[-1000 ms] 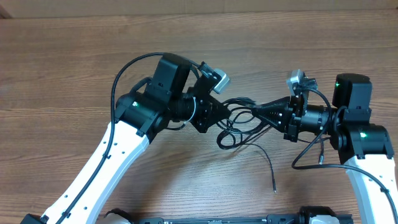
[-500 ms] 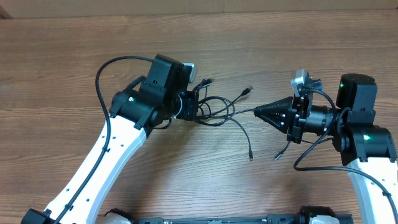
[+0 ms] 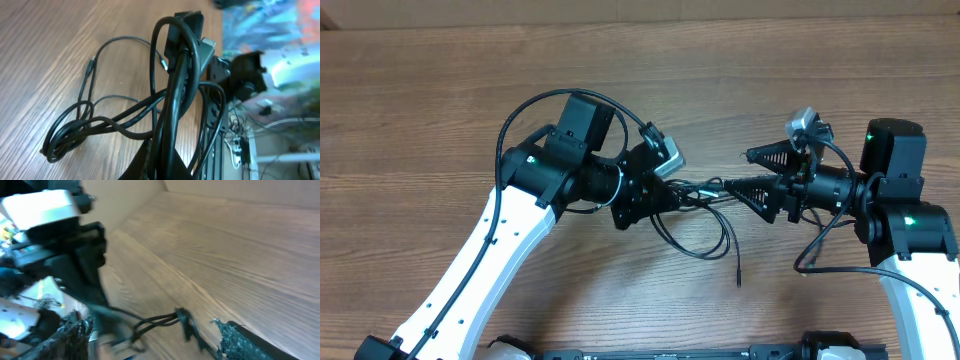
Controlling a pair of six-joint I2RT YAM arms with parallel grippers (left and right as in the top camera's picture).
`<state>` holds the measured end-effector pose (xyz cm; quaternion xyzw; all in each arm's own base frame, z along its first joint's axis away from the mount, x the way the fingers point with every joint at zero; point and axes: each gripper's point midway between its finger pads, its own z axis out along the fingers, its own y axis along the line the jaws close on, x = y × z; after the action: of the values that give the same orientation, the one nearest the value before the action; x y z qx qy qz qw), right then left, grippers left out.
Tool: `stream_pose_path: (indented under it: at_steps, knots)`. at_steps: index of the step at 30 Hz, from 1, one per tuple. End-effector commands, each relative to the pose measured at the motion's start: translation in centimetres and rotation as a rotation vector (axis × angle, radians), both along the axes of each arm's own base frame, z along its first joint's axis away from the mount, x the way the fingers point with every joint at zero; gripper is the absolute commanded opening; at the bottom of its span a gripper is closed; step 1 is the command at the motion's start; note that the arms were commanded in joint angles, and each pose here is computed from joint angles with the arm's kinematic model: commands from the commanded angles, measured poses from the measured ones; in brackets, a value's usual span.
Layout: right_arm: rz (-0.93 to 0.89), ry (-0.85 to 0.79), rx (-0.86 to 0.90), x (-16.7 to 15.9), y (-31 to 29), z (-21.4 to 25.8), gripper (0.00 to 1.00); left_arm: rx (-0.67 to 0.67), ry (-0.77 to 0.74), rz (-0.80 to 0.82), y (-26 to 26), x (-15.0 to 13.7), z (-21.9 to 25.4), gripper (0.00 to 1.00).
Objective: Untangle cables
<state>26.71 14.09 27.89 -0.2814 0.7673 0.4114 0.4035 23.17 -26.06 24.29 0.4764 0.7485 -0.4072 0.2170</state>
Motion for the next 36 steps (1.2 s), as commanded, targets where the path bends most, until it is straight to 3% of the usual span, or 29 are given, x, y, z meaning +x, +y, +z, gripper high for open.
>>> stream_pose_path:
  at_steps: [1,5,12,24,30,36]
  knots:
    - [-0.043,-0.030,-0.034,0.5,-0.6,0.6,0.87,-0.126,-0.076,-0.159,-0.7,-1.7,1.6,0.04]
    - [-0.043,-0.009,-0.034,0.2,-0.6,0.3,0.88,-0.205,-0.135,-0.240,-1.1,-2.5,2.6,0.04]
    - [0.036,0.006,0.039,-1.1,0.3,1.2,0.88,-0.197,-0.194,-0.236,-1.3,-1.7,2.6,0.04]
    - [0.044,0.088,0.046,-2.2,0.5,0.4,0.85,-0.267,-0.159,-0.093,-2.8,1.4,5.1,0.04]
    - [0.087,0.061,0.069,-2.7,0.8,0.8,0.85,-0.160,-0.139,0.035,-2.1,3.3,3.6,0.04]
    - [0.127,0.047,0.100,-3.3,1.2,1.4,0.85,-0.155,-0.094,0.099,-2.1,4.0,3.7,0.04]
